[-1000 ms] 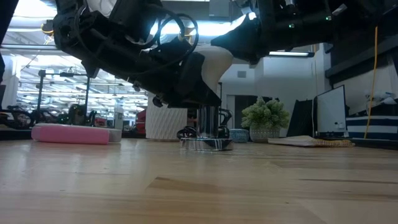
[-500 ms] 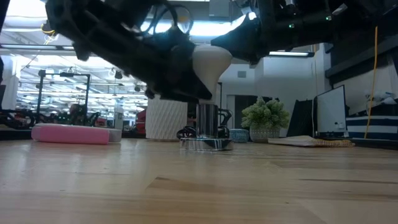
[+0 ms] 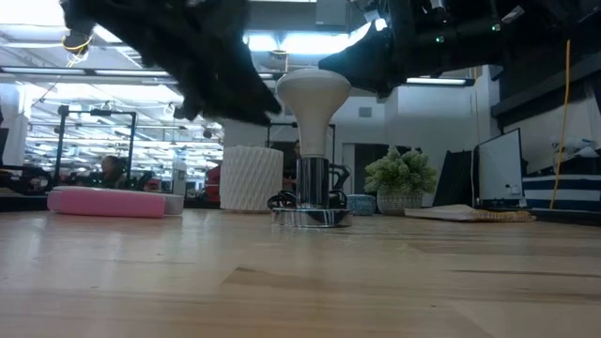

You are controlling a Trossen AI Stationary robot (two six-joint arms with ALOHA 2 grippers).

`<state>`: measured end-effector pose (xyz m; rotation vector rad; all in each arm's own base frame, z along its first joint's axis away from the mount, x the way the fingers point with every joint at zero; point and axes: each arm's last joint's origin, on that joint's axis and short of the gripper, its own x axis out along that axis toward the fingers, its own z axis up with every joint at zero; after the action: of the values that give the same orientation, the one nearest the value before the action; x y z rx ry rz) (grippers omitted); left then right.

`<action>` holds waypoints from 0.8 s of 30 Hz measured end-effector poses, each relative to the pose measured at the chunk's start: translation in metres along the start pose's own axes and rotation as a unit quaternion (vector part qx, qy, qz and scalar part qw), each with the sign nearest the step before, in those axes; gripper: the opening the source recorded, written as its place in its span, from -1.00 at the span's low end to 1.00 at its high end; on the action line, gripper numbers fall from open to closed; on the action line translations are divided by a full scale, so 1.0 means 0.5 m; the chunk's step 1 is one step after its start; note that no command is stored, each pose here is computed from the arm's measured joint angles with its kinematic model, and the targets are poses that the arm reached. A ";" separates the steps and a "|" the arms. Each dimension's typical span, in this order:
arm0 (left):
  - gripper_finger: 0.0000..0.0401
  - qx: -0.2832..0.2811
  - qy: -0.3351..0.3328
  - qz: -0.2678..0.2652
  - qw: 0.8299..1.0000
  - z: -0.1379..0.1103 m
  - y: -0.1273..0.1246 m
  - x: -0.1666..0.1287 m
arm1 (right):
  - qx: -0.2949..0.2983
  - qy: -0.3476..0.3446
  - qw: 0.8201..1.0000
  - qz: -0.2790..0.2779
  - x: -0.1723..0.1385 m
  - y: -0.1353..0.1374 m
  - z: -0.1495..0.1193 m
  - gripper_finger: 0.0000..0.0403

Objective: Screw lightbulb
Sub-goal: Insert the white light bulb into the silver lamp

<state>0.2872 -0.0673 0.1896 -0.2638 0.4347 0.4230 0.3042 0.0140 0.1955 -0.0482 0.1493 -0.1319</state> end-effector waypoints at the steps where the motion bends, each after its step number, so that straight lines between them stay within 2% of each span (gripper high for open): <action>1: -0.22 -0.002 -0.005 -0.009 1.000 0.002 -0.006 -0.007 | 0.000 0.000 1.000 0.000 0.000 0.000 0.000 -0.26; 7: -0.37 -0.016 -0.034 -0.063 0.997 0.004 -0.045 -0.037 | 0.000 0.000 1.000 0.000 0.000 0.000 0.000 -0.26; 13: -0.57 -0.021 -0.067 -0.089 0.994 0.014 -0.061 -0.047 | 0.000 0.000 1.000 0.000 0.000 0.000 0.000 -0.26; 24: -0.97 -0.012 -0.092 -0.048 0.995 0.028 -0.043 -0.032 | 0.000 0.000 1.000 0.001 0.000 0.000 0.000 -0.26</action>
<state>0.2887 -0.0869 0.2123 -0.2661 0.2353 0.3555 0.3043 0.0141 0.1956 -0.0474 0.1489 -0.1304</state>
